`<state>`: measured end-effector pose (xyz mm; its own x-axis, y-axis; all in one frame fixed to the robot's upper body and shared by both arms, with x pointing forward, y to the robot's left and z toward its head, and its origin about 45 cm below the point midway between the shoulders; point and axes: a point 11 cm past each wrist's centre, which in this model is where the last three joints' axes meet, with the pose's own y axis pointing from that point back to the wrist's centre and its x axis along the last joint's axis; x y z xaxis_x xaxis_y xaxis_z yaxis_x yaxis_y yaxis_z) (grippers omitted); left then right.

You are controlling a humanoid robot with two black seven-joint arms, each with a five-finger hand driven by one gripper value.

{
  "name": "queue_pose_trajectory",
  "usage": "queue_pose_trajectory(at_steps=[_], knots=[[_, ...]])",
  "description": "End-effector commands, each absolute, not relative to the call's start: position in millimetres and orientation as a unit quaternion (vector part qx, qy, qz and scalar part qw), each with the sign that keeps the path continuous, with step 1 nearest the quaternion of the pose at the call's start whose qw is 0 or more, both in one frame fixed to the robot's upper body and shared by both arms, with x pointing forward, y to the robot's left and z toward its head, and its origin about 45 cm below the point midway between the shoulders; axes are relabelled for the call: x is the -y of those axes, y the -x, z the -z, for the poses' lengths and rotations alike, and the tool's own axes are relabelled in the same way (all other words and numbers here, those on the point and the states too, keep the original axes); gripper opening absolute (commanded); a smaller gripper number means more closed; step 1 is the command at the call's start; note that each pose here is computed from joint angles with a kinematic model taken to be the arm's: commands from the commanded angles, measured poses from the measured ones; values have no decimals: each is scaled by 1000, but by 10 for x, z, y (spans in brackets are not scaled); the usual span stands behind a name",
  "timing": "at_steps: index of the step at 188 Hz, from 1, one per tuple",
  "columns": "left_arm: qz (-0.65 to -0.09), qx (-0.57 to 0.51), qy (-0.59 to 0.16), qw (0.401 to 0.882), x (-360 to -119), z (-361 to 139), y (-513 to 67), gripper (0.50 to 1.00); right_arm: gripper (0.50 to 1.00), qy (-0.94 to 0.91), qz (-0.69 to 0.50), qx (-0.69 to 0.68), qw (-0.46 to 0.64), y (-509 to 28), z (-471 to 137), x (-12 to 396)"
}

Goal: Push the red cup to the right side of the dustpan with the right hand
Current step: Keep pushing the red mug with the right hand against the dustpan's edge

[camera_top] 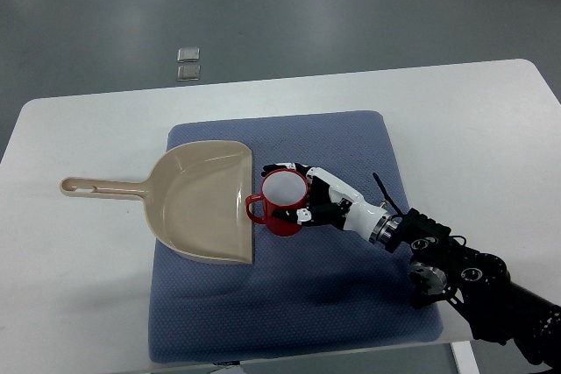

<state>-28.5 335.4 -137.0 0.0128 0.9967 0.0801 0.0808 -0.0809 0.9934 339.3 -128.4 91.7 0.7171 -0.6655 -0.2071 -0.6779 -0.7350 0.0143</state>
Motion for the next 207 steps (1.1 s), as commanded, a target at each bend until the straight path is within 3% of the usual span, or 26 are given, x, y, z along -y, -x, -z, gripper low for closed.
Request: queue_pose_trajectory(at_steps=[1, 207], knots=[[-497, -497, -542, 461, -3354, 1370, 286, 1000, 844, 926, -100, -362, 31, -3392, -917, 1283], [-497, -497, -542, 461, -3354, 1370, 286, 1000, 854, 935, -97, -340, 32, -3325, -944, 1166]])
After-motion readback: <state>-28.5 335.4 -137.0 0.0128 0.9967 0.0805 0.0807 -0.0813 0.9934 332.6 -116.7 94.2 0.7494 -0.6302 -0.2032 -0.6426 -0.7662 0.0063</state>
